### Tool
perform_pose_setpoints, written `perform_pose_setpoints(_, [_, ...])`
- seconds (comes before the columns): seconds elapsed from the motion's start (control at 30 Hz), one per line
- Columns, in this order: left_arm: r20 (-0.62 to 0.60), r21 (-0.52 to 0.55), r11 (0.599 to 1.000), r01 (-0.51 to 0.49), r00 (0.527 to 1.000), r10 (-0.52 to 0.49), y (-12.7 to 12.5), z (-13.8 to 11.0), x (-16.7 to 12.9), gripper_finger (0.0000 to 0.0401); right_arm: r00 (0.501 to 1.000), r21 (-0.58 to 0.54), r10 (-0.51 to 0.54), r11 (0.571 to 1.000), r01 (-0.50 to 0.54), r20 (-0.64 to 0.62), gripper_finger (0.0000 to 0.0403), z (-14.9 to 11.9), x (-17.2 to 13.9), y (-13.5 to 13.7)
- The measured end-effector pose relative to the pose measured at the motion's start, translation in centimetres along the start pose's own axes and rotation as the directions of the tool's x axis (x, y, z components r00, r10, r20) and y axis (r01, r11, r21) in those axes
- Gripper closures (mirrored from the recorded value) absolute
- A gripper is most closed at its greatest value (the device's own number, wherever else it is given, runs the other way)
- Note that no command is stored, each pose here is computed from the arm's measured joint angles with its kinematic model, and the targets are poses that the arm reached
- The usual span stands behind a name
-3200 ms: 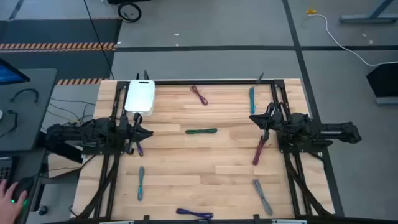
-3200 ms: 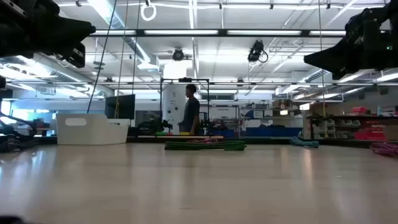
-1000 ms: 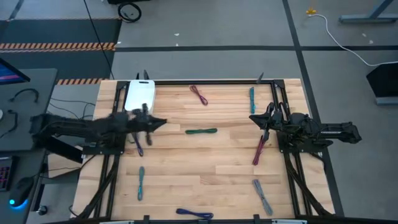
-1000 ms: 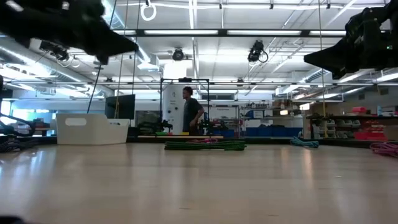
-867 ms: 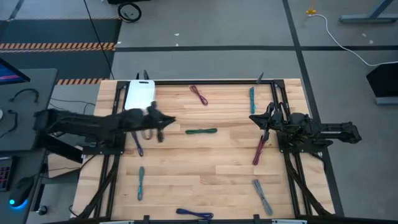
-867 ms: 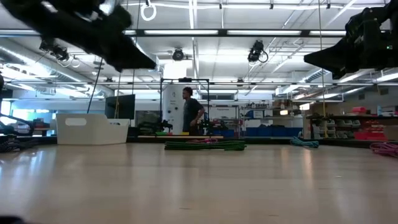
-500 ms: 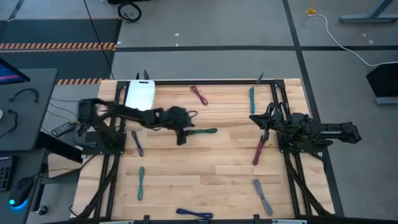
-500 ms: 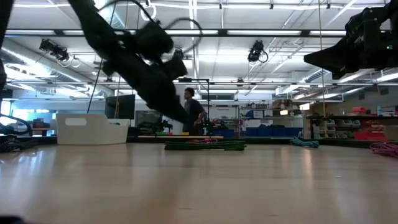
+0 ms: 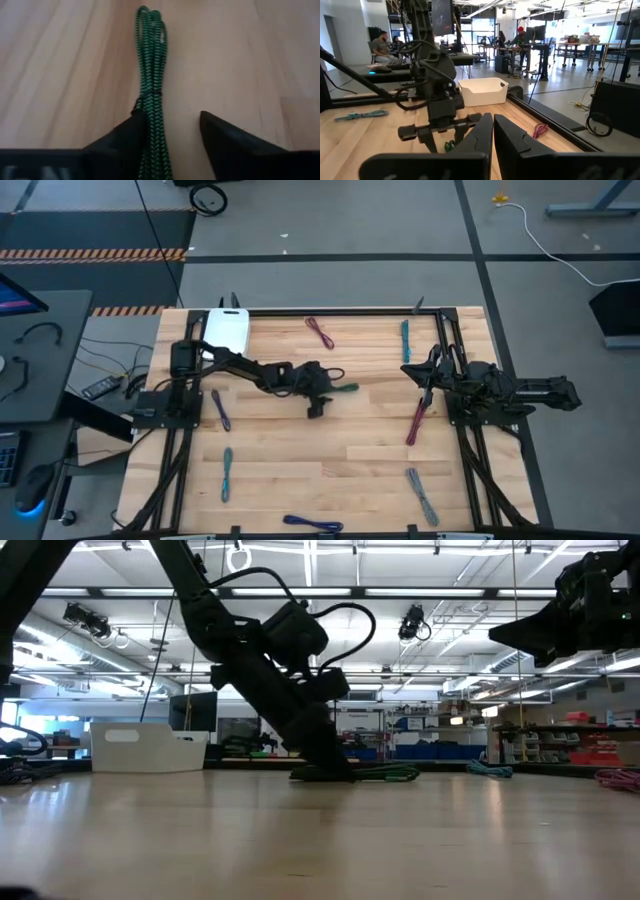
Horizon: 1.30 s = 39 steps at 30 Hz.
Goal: Pick and place USB-C Cables
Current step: Put the green charger cable into the white bin
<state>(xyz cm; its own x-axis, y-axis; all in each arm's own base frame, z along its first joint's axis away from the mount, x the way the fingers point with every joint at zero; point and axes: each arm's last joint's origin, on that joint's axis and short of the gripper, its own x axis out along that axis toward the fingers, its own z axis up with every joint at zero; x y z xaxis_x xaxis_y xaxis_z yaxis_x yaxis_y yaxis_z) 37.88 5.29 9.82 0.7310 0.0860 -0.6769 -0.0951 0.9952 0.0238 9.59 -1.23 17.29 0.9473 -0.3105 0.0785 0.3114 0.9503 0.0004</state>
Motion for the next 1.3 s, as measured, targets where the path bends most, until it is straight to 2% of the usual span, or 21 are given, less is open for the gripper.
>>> perform_pose_setpoints(0.23, [-0.009,-0.12,0.992,-0.037,0.999,0.036,1.6,0.2,-0.6,0.0371,1.0,0.0,0.0,1.0,0.0,0.0,0.038,0.0,0.0,0.0])
perform_pose_setpoints(0.27, [-0.021,-0.129,0.991,-0.041,0.999,0.039,1.7,0.3,-1.1,0.0381,1.0,0.0,0.0,1.0,0.0,-0.001,0.038,0.0,0.0,0.0])
perform_pose_setpoints(0.33, [-0.011,-0.144,0.988,-0.057,0.998,0.056,1.7,1.2,-2.5,0.0381,1.0,0.0,0.001,1.0,-0.001,0.0,0.038,0.0,0.0,0.0])
perform_pose_setpoints(0.43, [0.061,-0.156,0.978,-0.136,0.987,0.147,2.0,4.1,-6.7,0.0376,1.0,0.0,0.001,1.0,-0.001,0.0,0.038,0.0,0.0,0.0])
perform_pose_setpoints(0.5, [0.062,-0.173,0.964,-0.204,0.974,0.217,2.4,5.1,-9.7,0.038,1.0,0.0,0.0,1.0,0.0,0.0,0.038,0.0,0.0,0.0])
perform_pose_setpoints(0.57, [0.027,-0.209,0.931,-0.299,0.95,0.311,2.9,5.4,-12.8,0.0381,1.0,0.0,0.0,1.0,0.0,0.0,0.038,0.0,0.0,0.0])
perform_pose_setpoints(0.6, [0.021,-0.241,0.904,-0.354,0.929,0.37,3.2,5.6,-14.6,0.0381,1.0,0.0,0.0,1.0,0.0,0.0,0.038,0.0,0.0,0.0])
perform_pose_setpoints(0.67, [-0.023,-0.319,0.822,-0.472,0.871,0.492,4.0,5.5,-18.2,0.0381,1.0,0.0,0.0,1.0,0.0,0.0,0.038,0.0,0.0,0.0])
perform_pose_setpoints(0.77, [-0.195,-0.432,0.655,-0.62,0.774,0.603,5.4,3.5,-22.1,0.0381,1.0,0.0,0.003,1.0,-0.003,0.002,0.038,0.0,0.0,0.0])
perform_pose_setpoints(0.9, [-0.403,-0.535,0.438,-0.722,0.674,0.619,7.4,0.8,-25.6,0.038,1.0,0.002,0.007,1.0,-0.007,0.008,0.038,0.1,0.0,0.0])
perform_pose_setpoints(1.0, [-0.538,-0.534,0.309,-0.787,0.598,0.595,9.0,-0.9,-26.6,0.038,1.0,0.003,0.007,1.0,-0.007,0.01,0.038,0.1,0.0,0.0])
perform_pose_setpoints(1.03, [-0.571,-0.53,0.276,-0.801,0.579,0.582,9.5,-1.4,-26.9,0.0378,1.0,0.003,0.007,1.0,-0.007,0.011,0.038,0.1,0.0,0.0])
perform_pose_setpoints(1.1, [-0.608,-0.549,0.227,-0.804,0.571,0.552,10.5,-2.2,-26.9,0.0374,1.0,0.003,0.007,1.0,-0.007,0.012,0.038,0.1,0.0,0.0])
perform_pose_setpoints(1.17, [-0.646,-0.551,0.2,-0.81,0.565,0.513,11.3,-3.1,-26.7,0.037,1.0,0.004,0.007,1.0,-0.007,0.015,0.038,0.1,0.0,0.0])
perform_pose_setpoints(1.3, [-0.705,-0.513,0.168,-0.842,0.525,0.477,12.3,-4.7,-26.0,0.037,1.0,0.004,0.007,1.0,-0.007,0.015,0.038,0.1,0.0,0.0])
